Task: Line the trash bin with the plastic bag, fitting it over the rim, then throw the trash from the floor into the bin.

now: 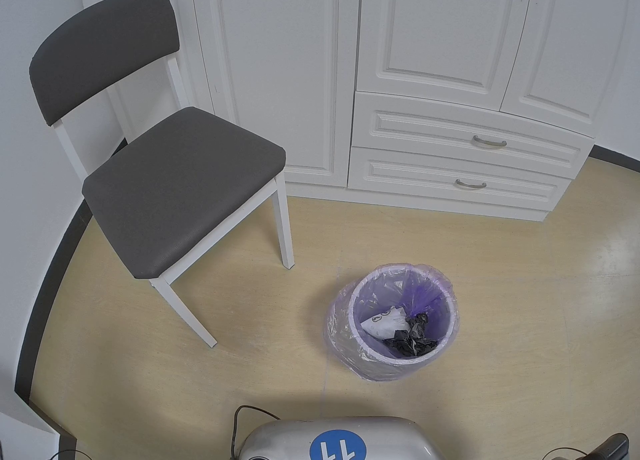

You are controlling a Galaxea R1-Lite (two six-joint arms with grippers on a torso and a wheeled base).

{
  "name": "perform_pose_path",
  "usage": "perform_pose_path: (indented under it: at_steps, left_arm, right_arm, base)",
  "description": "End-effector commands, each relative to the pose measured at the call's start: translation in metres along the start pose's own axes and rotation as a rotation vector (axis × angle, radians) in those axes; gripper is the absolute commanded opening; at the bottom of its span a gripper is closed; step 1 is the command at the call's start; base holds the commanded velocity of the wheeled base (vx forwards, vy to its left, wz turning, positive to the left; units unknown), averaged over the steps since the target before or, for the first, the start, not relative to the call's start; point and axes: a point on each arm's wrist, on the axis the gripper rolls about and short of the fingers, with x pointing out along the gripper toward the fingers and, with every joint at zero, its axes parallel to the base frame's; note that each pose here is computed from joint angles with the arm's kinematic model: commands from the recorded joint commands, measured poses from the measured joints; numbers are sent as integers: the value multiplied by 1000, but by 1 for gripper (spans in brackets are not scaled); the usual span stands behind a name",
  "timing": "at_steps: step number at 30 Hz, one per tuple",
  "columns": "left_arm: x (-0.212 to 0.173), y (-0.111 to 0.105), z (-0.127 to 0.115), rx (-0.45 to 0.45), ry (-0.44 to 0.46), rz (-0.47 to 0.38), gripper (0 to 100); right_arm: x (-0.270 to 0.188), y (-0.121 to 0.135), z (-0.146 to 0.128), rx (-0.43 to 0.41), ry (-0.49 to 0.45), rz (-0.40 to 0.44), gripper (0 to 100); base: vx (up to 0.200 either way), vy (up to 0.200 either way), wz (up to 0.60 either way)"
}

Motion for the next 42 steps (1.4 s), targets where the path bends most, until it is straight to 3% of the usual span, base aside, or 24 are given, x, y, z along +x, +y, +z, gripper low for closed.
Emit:
perform_pose_path:
  at_steps: [1,3,4,6,8,11,24,36,42]
  left_arm:
    - [2,3,-39,18,60,45,100]
    - [8,5,-63,10,81,95,100]
    - [8,5,-63,10,81,95,100]
    - [11,8,-92,18,121,115,100]
    - [11,8,-94,23,135,116,100]
    - [8,9,-107,32,256,128,100]
    - [7,9,-110,77,295,125,100]
    - [7,8,-109,82,286,100,100]
    - [7,11,-108,179,284,186,100]
  right_arm:
    - [0,-1,-17,-52,-20,0,100]
    - [0,-1,-21,-67,-60,-2,100]
    - [0,-1,-21,-67,-60,-2,100]
    - [0,-2,-21,-66,-96,-24,100]
    - [0,-2,-21,-64,-99,-29,100]
    - [0,-3,-26,-64,-84,-60,100]
    - [-1,-6,-68,-144,52,-84,100]
    - [-3,-8,-83,-212,187,-78,100]
    - [-4,-8,-89,-221,248,-74,100]
  base:
    - [0,0,0]
    - [0,0,0]
    - [0,0,0]
    - [0,0,0]
    - [0,0,0]
    - [0,0,0]
    - [0,0,0]
    - [0,0,0]
    - [0,0,0]
